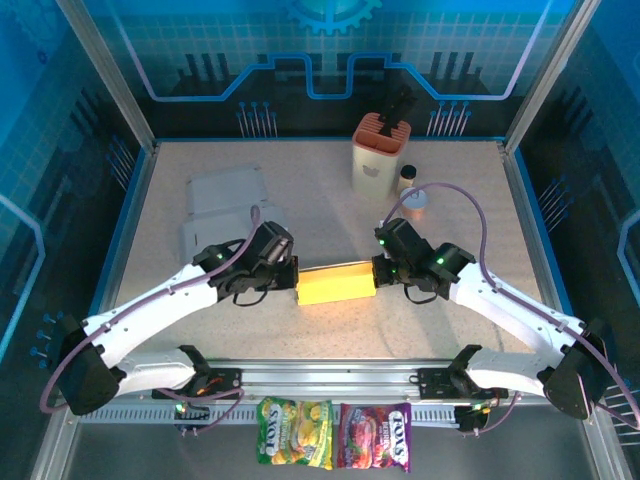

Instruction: Fold the paper box

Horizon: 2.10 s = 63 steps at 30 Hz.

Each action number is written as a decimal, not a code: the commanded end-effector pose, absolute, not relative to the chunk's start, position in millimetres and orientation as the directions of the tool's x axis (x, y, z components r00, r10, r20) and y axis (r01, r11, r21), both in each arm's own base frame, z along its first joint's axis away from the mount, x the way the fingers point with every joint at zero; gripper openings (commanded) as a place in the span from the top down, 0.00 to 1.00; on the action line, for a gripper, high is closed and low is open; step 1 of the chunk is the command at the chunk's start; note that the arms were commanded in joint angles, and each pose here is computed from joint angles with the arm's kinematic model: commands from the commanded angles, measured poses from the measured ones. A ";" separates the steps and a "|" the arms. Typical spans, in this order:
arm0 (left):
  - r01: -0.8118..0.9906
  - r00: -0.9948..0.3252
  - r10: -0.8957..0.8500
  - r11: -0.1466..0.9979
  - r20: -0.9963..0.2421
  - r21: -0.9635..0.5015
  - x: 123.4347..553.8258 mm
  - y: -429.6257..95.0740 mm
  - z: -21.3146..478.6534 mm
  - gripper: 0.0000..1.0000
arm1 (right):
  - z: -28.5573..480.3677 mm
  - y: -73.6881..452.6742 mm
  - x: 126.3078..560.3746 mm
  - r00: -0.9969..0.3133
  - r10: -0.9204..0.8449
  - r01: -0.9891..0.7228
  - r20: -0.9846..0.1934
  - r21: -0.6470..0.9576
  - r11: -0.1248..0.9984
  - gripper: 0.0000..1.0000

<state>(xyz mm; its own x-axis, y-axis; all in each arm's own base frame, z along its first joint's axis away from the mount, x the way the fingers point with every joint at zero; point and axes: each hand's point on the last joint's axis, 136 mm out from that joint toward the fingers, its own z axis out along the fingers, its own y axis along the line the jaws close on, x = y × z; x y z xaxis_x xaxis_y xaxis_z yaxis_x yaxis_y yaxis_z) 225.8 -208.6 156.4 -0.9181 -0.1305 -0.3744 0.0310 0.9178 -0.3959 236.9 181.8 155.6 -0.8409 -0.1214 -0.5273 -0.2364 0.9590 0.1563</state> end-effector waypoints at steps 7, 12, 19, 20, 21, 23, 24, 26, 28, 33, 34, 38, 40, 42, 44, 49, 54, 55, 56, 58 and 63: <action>-0.018 -0.967 -0.124 0.902 -0.221 -0.431 214.6 -210.4 155.6 1.00 | 160.6 183.1 233.7 -0.831 -0.138 -0.256 -0.539 0.151 0.955 1.00; -0.012 -0.972 -0.110 0.906 -0.207 -0.423 213.5 -205.2 153.3 1.00 | 160.4 183.8 234.4 -0.833 -0.138 -0.258 -0.537 0.156 0.953 1.00; 0.016 -0.975 -0.079 0.907 -0.206 -0.421 211.2 -203.6 144.2 1.00 | 159.3 184.3 234.6 -0.833 -0.142 -0.263 -0.535 0.157 0.952 1.00; 0.026 -0.976 -0.066 0.909 -0.207 -0.416 210.1 -203.2 142.7 1.00 | 158.5 184.2 234.2 -0.834 -0.144 -0.263 -0.533 0.155 0.952 1.00; 0.037 -0.976 -0.054 0.911 -0.209 -0.410 209.3 -202.3 140.7 1.00 | 158.2 184.1 234.5 -0.834 -0.145 -0.264 -0.533 0.154 0.952 1.00; 0.054 -0.978 -0.032 0.915 -0.206 -0.400 206.4 -200.5 136.3 1.00 | 157.6 184.3 234.4 -0.833 -0.148 -0.267 -0.534 0.152 0.952 1.00; 0.061 -0.978 -0.023 0.916 -0.206 -0.395 205.2 -199.5 134.4 1.00 | 157.5 184.4 234.5 -0.832 -0.149 -0.268 -0.534 0.152 0.951 1.00; 0.076 -0.978 -0.007 0.919 -0.210 -0.387 203.4 -197.6 131.8 1.00 | 157.1 184.5 234.5 -0.831 -0.152 -0.271 -0.535 0.150 0.951 1.00; 0.086 -0.977 0.004 0.922 -0.214 -0.378 202.0 -195.3 129.8 1.00 | 156.2 183.7 235.0 -0.831 -0.154 -0.270 -0.534 0.146 0.952 1.00; 0.094 -0.978 0.017 0.923 -0.207 -0.372 198.1 -193.1 123.2 1.00 | 155.3 183.9 234.8 -0.829 -0.166 -0.280 -0.533 0.140 0.950 1.00; 0.094 -0.979 0.017 0.924 -0.205 -0.371 197.7 -192.5 122.1 1.00 | 155.4 183.8 234.8 -0.829 -0.167 -0.281 -0.533 0.139 0.950 1.00; 0.092 -0.980 0.019 0.925 -0.198 -0.369 195.8 -192.0 117.5 1.00 | 153.9 183.2 233.6 -0.830 -0.174 -0.285 -0.530 0.134 0.949 1.00; 0.093 -0.981 0.020 0.925 -0.195 -0.369 195.2 -192.7 115.0 1.00 | 153.0 182.7 233.0 -0.832 -0.178 -0.286 -0.526 0.132 0.949 1.00; 0.092 -0.981 0.022 0.927 -0.193 -0.364 194.2 -191.5 112.6 1.00 | 152.0 181.8 231.9 -0.834 -0.179 -0.286 -0.523 0.130 0.949 1.00; 0.099 -0.980 0.030 0.931 -0.197 -0.351 193.2 -190.6 111.2 1.00 | 150.9 180.3 230.5 -0.838 -0.177 -0.281 -0.516 0.129 0.951 1.00; 0.130 -0.974 0.063 0.943 -0.219 -0.306 191.8 -188.9 112.0 1.00 | 151.1 178.5 225.0 -0.852 -0.152 -0.260 -0.501 0.153 0.953 1.00; 0.145 -0.964 0.074 0.951 -0.256 -0.273 192.8 -188.1 114.8 1.00 | 155.5 177.4 214.5 -0.876 -0.091 -0.214 -0.473 0.213 0.954 0.88; 0.148 -0.962 0.077 0.953 -0.262 -0.265 192.3 -188.1 114.6 1.00 | 157.4 176.9 211.8 -0.882 -0.072 -0.199 -0.467 0.230 0.952 0.83; 0.149 -0.960 0.078 0.955 -0.267 -0.256 192.6 -187.7 114.6 1.00 | 158.4 175.8 209.5 -0.888 -0.049 -0.180 -0.457 0.247 0.952 0.77; 0.152 -0.956 0.079 0.958 -0.283 -0.244 192.9 -188.0 115.6 1.00 | 165.8 175.0 204.1 -0.899 0.013 -0.135 -0.438 0.305 0.943 0.65; 0.153 -0.942 0.071 0.961 -0.329 -0.231 192.8 -188.0 122.4 1.00 | 177.3 173.0 194.4 -0.914 0.263 0.085 -0.309 0.490 0.868 0.45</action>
<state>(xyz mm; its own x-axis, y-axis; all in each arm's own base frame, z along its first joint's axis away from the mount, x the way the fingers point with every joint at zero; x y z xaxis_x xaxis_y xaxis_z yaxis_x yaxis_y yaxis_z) 213.4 -210.9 144.9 -0.9120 0.0517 -0.4070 0.1955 0.9270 -0.3202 206.8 176.0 178.5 -0.8914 0.0975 -0.4426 -0.0889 0.9200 0.3817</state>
